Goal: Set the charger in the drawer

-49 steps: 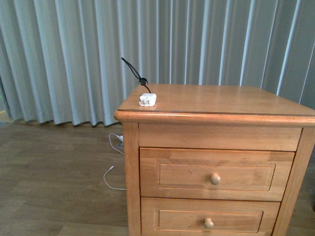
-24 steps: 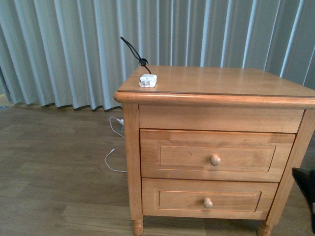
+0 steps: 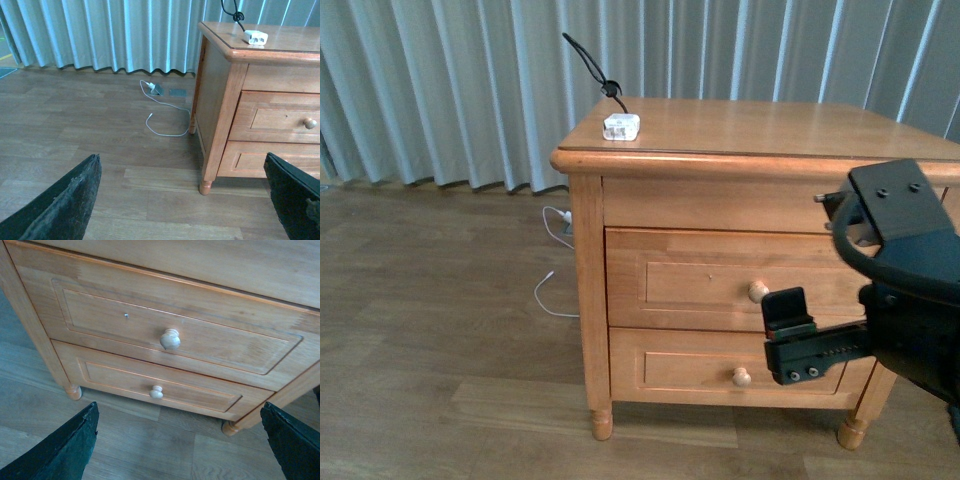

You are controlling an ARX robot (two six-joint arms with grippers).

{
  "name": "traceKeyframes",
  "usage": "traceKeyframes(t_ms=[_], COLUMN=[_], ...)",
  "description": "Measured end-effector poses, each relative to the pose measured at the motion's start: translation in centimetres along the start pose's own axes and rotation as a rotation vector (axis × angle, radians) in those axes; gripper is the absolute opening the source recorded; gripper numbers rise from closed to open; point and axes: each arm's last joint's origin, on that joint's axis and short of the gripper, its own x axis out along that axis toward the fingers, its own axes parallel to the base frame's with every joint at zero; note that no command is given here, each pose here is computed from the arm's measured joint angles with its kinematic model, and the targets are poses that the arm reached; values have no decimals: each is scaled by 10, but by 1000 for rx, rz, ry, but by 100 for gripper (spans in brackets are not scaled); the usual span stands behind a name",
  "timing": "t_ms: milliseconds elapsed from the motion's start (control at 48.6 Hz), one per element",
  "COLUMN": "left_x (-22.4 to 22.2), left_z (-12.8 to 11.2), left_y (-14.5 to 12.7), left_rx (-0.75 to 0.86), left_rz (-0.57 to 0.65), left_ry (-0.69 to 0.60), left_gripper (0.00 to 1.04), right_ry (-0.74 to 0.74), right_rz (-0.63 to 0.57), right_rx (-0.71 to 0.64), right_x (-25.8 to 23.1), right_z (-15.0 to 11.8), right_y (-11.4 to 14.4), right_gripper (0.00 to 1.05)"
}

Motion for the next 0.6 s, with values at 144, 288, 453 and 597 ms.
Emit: traceKeyframes(t_ms=[144,288,453,597], left_x=[0,0,0,0], left_z=[0,0,0,0], left_y=[0,0,0,0], left_rx=[0,0,0,0], left_rz=[0,0,0,0], left_ry=[0,0,0,0], left_gripper=[99,99,99,99], right_ry=[11,2,-13,-15], right_rz=[-3,-13,-46,-62], right_rx=[-27,-33,-25,-9], right_x=[28,55,86,103], right_z=[-4,-7,-10,-12], right_y=[11,20,26,27], right_gripper=[97,97,97,97])
